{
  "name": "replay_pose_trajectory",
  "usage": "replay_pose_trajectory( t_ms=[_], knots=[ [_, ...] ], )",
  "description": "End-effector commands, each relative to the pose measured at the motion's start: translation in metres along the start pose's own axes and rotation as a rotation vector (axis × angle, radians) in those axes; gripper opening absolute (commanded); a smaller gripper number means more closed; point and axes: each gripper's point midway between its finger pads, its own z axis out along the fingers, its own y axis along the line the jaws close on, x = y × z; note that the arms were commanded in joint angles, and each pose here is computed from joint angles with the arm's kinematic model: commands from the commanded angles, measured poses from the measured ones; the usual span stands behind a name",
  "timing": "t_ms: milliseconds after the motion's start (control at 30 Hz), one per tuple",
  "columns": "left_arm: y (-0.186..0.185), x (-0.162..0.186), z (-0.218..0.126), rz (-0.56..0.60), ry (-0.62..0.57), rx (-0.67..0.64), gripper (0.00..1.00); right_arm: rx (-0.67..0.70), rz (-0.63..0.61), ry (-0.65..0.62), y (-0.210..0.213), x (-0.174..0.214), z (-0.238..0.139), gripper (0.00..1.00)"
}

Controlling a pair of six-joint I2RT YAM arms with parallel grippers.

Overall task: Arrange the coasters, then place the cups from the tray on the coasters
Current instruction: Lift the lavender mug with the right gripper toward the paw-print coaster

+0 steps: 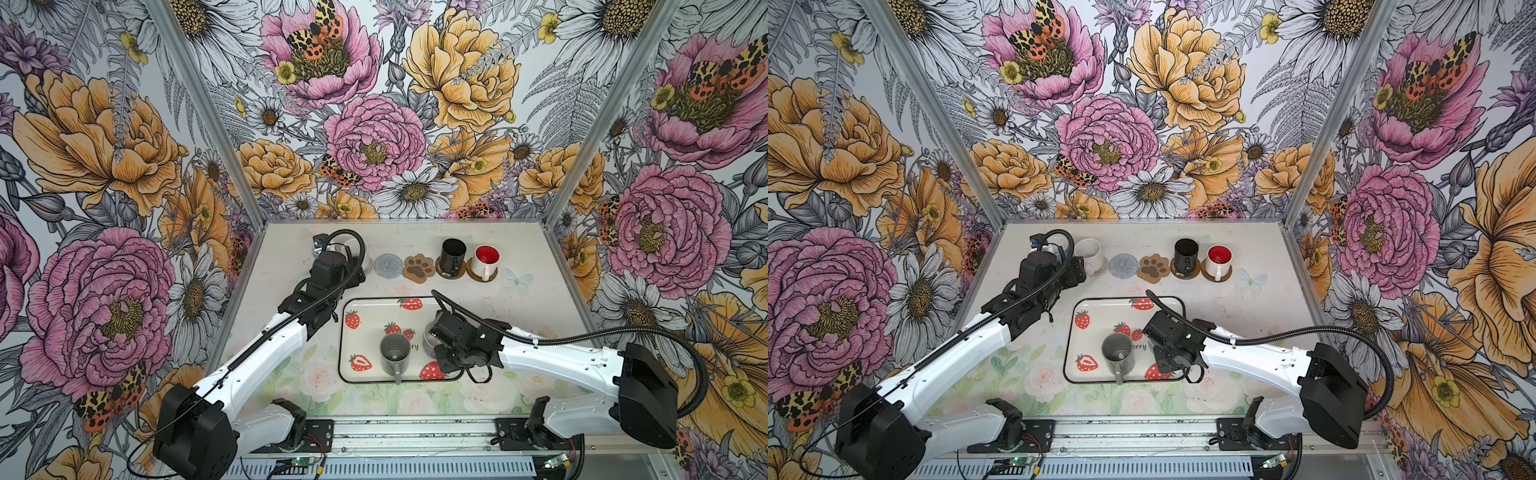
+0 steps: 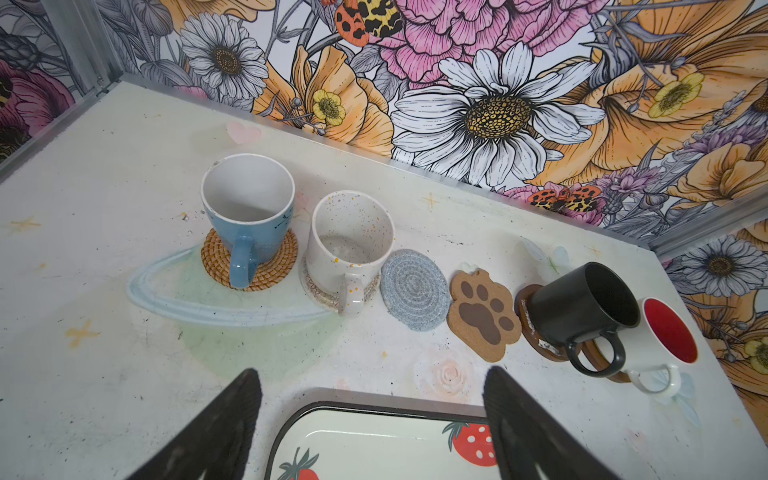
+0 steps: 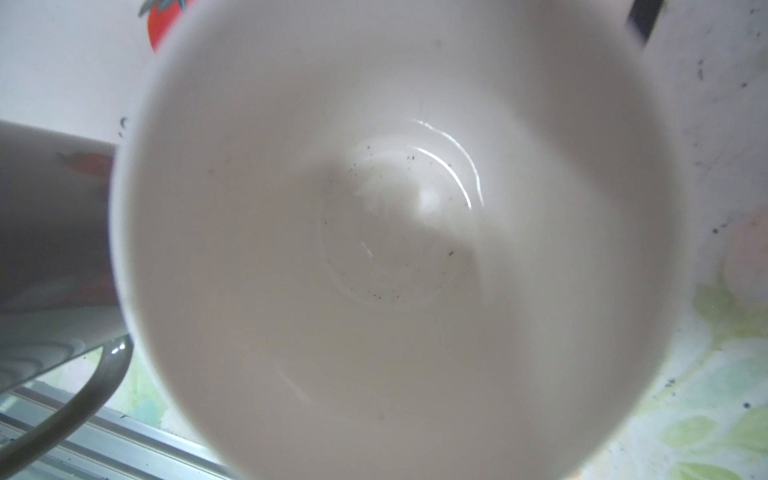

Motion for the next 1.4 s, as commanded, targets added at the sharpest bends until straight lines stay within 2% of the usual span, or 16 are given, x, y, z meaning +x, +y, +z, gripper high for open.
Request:
replay_pose_trajectory(
  t_ms=[0,267,733,1367],
  knots=[
    [0.002,0.002,0.002,-0.016,0.005,0.006,0.85,-0.025,-0.016,-0.135,0.009,-0.038,-0.022,0.0],
    [0.004,0.003,0.003,-0.014,0.007,-0.002,0.85,-0.005,-0.014,-0.198,0.001,-0.064,-0.034,0.0],
    [0.016,0.004,0.005,-0.02,0.014,-0.031,0.86,-0.034,-0.063,-0.193,0.005,-0.099,-0.035,0.0],
    [0.026,0.006,0.009,-0.042,0.016,-0.036,0.86,-0.031,-0.065,-0.215,-0.013,-0.182,-0.027,0.0]
  ],
)
